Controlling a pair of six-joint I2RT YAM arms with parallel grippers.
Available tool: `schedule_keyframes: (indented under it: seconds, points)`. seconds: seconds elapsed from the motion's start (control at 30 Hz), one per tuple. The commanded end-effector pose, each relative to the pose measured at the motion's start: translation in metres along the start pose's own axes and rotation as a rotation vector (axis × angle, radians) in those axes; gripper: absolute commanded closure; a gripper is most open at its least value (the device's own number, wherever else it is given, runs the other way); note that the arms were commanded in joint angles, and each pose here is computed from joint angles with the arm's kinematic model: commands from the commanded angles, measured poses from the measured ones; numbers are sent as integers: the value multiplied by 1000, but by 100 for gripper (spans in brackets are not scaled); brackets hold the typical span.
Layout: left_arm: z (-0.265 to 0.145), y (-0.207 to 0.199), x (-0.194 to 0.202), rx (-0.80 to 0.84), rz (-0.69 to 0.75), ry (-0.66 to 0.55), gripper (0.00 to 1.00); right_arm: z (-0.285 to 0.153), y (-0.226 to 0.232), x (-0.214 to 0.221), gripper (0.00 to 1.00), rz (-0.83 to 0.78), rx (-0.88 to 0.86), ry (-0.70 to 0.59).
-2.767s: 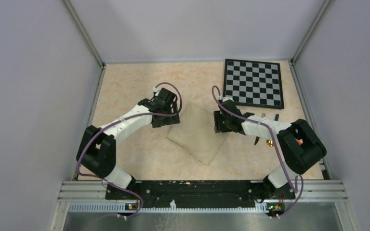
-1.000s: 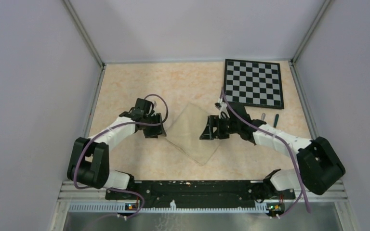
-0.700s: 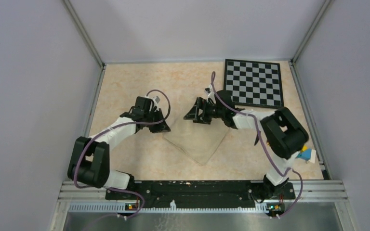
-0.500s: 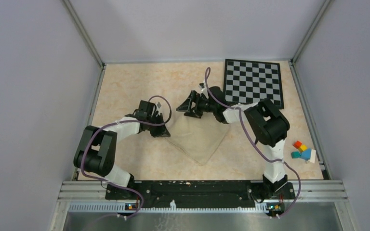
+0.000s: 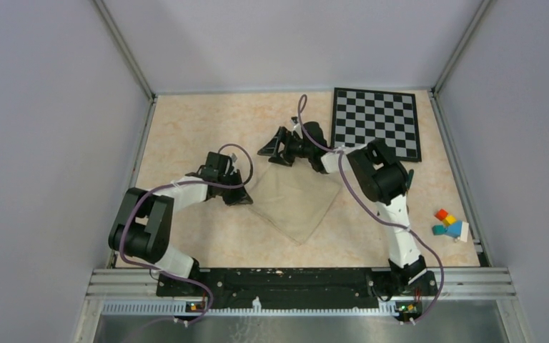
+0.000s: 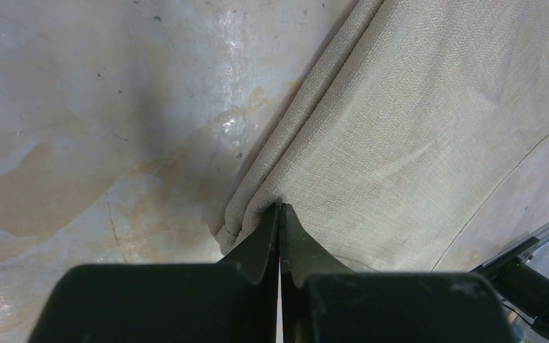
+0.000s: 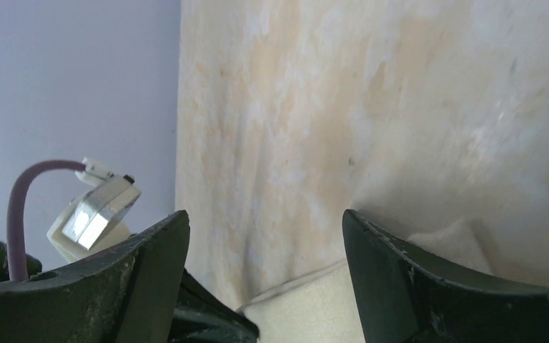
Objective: Fold the napkin into a case and place the utensils inside
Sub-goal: Smooth out the square-folded napkin at the center of the board.
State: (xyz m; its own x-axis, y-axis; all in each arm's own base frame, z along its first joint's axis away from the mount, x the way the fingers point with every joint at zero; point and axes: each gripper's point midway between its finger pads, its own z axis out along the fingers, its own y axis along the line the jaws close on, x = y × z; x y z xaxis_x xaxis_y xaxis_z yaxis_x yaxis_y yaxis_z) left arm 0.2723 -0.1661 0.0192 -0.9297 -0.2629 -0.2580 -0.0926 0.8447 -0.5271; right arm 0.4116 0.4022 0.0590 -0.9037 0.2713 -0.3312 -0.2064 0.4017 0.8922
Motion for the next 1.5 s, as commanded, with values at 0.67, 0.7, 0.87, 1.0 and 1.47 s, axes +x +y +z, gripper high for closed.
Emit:
schedule_keyframes:
  seconds: [0.67, 0.7, 0.87, 1.0, 1.47]
  points:
    - [-65, -54, -34, 169, 163, -169, 35, -94, 58, -80, 15, -362, 219, 70]
    - [-68, -70, -35, 250, 176, -168, 29, -102, 54, -65, 15, -332, 210, 89]
    - [-63, -111, -49, 470, 172, -157, 18, -122, 63, -21, 14, -197, 3, 68]
    - [-33, -103, -60, 468, 161, -151, 17, -128, 39, -11, 14, -143, -12, 46]
    - [17, 24, 0, 212, -101, -64, 4, -201, -92, 24, 14, 28, 155, -8]
